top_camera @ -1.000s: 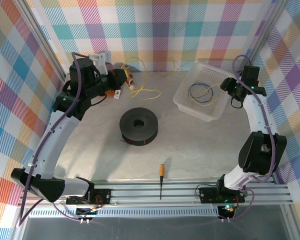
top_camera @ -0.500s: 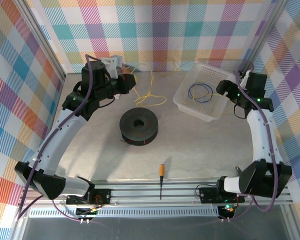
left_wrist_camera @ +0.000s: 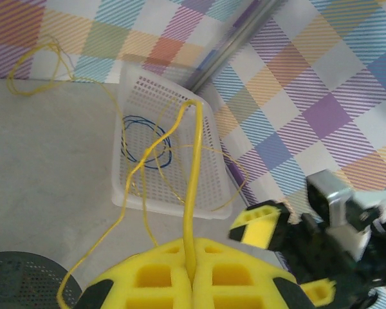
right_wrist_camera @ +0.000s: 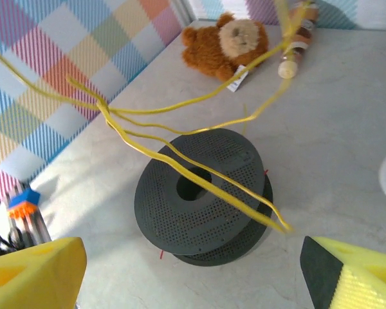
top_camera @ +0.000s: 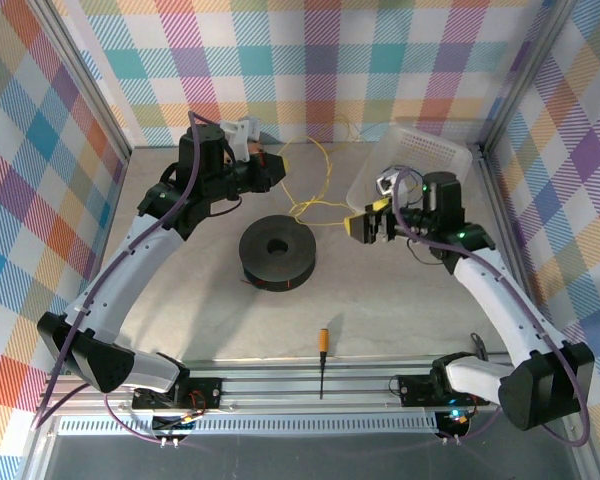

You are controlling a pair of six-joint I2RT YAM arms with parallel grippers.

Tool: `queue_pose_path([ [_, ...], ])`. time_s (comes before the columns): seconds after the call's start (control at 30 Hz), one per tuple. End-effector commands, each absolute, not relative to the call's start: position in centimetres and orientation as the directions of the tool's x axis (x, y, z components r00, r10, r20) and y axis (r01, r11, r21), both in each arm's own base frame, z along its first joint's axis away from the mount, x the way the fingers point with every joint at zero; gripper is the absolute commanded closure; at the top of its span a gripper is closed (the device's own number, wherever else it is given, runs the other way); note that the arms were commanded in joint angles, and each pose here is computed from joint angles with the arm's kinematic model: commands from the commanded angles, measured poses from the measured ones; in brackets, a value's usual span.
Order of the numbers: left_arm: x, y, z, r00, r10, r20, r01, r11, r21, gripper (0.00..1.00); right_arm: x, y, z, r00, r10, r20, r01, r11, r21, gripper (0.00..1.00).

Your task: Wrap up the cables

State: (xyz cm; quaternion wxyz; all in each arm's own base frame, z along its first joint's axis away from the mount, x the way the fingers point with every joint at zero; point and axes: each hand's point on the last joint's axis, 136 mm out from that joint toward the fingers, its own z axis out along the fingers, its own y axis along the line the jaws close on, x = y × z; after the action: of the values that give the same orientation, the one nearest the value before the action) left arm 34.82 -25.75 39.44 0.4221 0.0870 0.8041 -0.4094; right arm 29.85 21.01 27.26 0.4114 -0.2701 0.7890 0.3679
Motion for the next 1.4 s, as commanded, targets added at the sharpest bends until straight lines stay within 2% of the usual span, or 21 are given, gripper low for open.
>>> queue_pose_path([
  [0.0, 33.7, -26.6, 40.4, -0.634, -0.211, -0.744, 0.523, 0.593, -0.613, 1.00, 30.2, 22.7, 29.0, -0.241, -0.196, -0.951, -0.838, 0.535, 0.103, 0.13],
  [0.1, 33.3, -26.7, 40.5, -0.642, -0.206, -0.739, 0.528, 0.581, -0.620, 1.00, 32.0, 22.7, 27.6, -0.250, -0.219, -0.943, -0.804, 0.590, 0.076, 0.14],
  [0.27, 33.0, -26.6, 40.5, -0.645, -0.200, -0.738, 0.530, 0.578, -0.620, 1.00, 34.4, 22.6, 26.5, -0.253, -0.234, -0.939, -0.744, 0.668, 0.034, 0.25],
  [0.37, 32.9, -26.5, 40.4, -0.644, -0.196, -0.740, 0.529, 0.585, -0.615, 1.00, 35.0, 22.7, 25.9, -0.263, -0.236, -0.935, -0.733, 0.679, 0.035, 0.27],
  [0.4, 32.9, -26.5, 40.5, -0.641, -0.196, -0.742, 0.530, 0.586, -0.613, 1.00, 35.0, 22.8, 25.8, -0.269, -0.239, -0.933, -0.739, 0.673, 0.041, 0.35],
  [0.47, 33.0, -26.1, 40.5, -0.632, -0.192, -0.751, 0.524, 0.608, -0.597, 1.00, 34.9, 22.9, 25.3, -0.297, -0.254, -0.921, -0.744, 0.666, 0.057, 0.68],
  [0.53, 33.3, -25.1, 40.5, -0.611, -0.189, -0.769, 0.501, 0.660, -0.560, 1.00, 35.1, 22.3, 24.9, -0.326, -0.265, -0.907, -0.717, 0.695, 0.054, 0.94],
  [0.57, 33.6, -24.2, 40.6, -0.592, -0.186, -0.784, 0.476, 0.704, -0.527, 1.00, 35.2, 21.8, 24.7, -0.338, -0.276, -0.900, -0.695, 0.717, 0.041, 1.00],
  [0.67, 35.0, -20.0, 40.9, -0.524, -0.183, -0.832, 0.342, 0.849, -0.402, 1.00, 35.2, 19.3, 24.3, -0.357, -0.302, -0.884, -0.609, 0.793, -0.025, 1.00],
  [0.77, 36.3, -16.0, 41.9, -0.476, -0.218, -0.852, 0.226, 0.906, -0.357, 1.00, 34.7, 16.6, 24.7, -0.340, -0.287, -0.896, -0.508, 0.858, -0.082, 1.00],
  [1.0, 36.8, -10.9, 44.6, -0.416, -0.317, -0.852, 0.151, 0.900, -0.409, 1.00, 33.6, 11.1, 26.4, -0.336, -0.136, -0.932, -0.231, 0.971, -0.058, 1.00],
  [1.13, 36.5, -7.9, 45.3, -0.387, -0.355, -0.851, 0.100, 0.901, -0.422, 1.00, 33.6, 6.1, 25.8, -0.409, 0.001, -0.912, -0.010, 1.000, 0.006, 1.00],
  [1.27, 35.8, -6.2, 46.2, -0.362, -0.364, -0.858, 0.082, 0.904, -0.419, 1.00, 33.4, 3.0, 24.7, -0.462, 0.134, -0.877, 0.110, 0.990, 0.093, 1.00],
  [1.37, 35.4, -7.1, 46.6, -0.381, -0.353, -0.855, 0.139, 0.892, -0.431, 1.00, 33.5, 2.6, 24.3, -0.486, 0.171, -0.857, 0.108, 0.985, 0.136, 1.00],
])
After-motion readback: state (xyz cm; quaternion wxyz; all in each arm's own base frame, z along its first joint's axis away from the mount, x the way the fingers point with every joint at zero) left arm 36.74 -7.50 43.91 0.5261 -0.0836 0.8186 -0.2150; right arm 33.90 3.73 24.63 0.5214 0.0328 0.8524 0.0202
